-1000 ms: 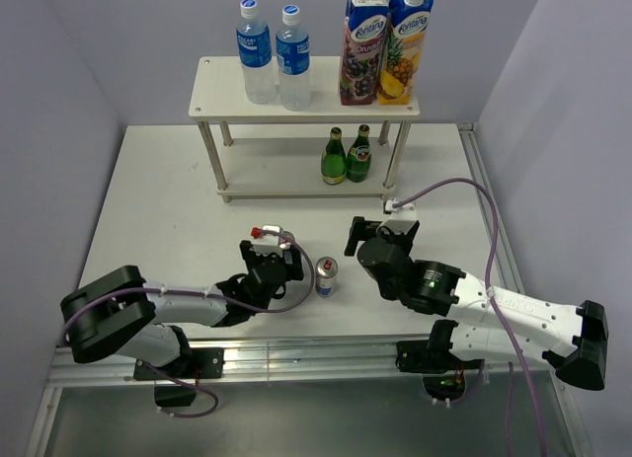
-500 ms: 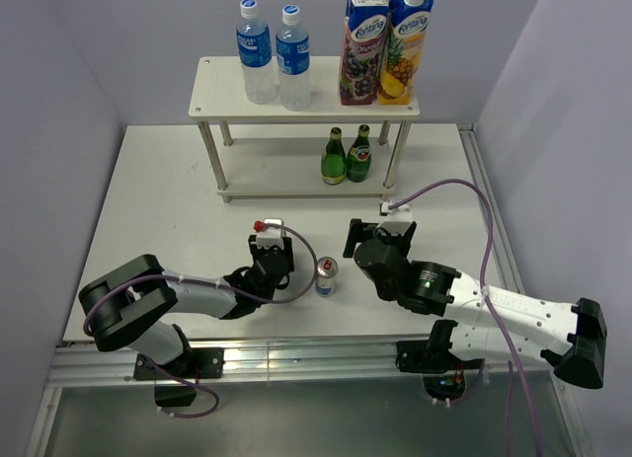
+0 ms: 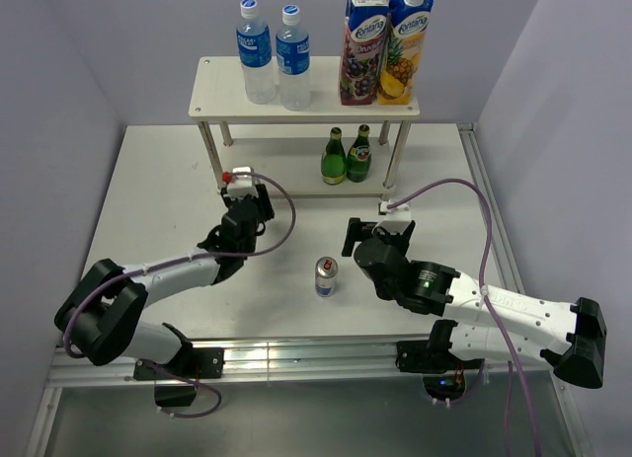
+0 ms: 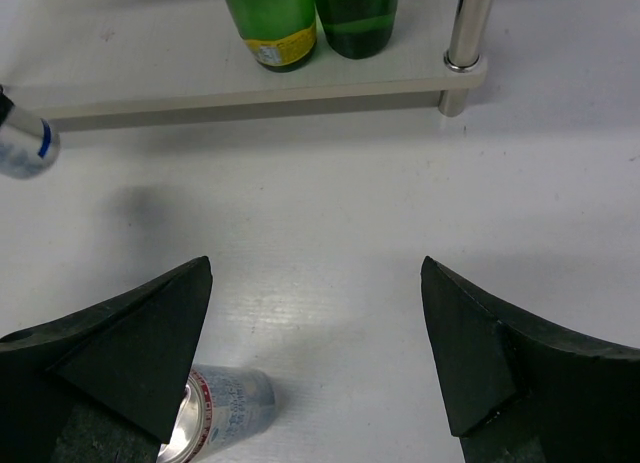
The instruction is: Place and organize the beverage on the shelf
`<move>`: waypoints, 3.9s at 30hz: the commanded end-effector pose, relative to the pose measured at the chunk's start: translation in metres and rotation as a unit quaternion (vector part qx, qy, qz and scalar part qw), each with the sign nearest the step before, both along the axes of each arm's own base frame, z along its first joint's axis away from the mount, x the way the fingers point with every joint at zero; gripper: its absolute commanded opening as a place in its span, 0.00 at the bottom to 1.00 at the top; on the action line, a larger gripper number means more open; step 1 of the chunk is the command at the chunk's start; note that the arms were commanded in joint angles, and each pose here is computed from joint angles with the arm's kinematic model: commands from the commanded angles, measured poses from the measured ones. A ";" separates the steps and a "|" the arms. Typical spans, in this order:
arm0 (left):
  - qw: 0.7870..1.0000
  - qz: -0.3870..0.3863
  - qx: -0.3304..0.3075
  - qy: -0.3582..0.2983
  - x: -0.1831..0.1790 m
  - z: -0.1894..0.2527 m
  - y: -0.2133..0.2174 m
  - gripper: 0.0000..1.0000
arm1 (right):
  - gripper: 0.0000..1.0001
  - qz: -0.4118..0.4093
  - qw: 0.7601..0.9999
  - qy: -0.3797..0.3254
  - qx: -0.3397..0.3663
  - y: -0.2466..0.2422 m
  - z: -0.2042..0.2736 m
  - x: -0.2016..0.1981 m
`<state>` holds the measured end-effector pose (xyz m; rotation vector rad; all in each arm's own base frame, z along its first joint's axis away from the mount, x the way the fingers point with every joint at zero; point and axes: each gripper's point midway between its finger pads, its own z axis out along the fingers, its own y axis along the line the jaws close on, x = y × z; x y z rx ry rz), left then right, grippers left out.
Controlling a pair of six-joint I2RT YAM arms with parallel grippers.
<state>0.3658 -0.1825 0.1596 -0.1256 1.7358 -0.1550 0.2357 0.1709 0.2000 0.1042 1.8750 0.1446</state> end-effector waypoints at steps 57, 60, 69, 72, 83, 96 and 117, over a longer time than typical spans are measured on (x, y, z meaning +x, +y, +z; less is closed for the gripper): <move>0.999 0.030 0.003 -0.013 0.085 0.038 0.036 0.99 | 0.92 -0.016 1.000 -0.009 0.014 -0.015 -0.003 -0.001; 1.000 0.008 -0.005 0.003 0.057 0.033 0.024 0.99 | 0.92 -0.021 1.000 -0.011 0.012 -0.019 -0.002 -0.002; 0.993 -0.103 -0.039 0.036 -0.062 0.019 -0.021 0.99 | 0.92 -0.025 0.999 -0.017 0.025 -0.023 0.006 -0.003; 0.982 -0.164 -0.081 0.040 -0.100 0.023 -0.032 0.99 | 0.92 -0.025 0.999 -0.016 0.022 -0.021 0.004 -0.002; 0.885 -0.435 -0.163 0.036 -0.216 0.029 -0.082 0.99 | 0.92 -0.031 0.999 -0.017 0.017 -0.019 0.005 0.001; 0.920 -0.376 -0.097 0.051 -0.210 -0.022 -0.132 0.99 | 0.92 -0.038 0.999 -0.017 0.010 -0.026 0.002 -0.001; 0.971 -0.237 -0.008 0.010 -0.150 -0.043 -0.193 0.00 | 0.92 -0.037 0.999 -0.020 0.016 -0.030 -0.001 -0.003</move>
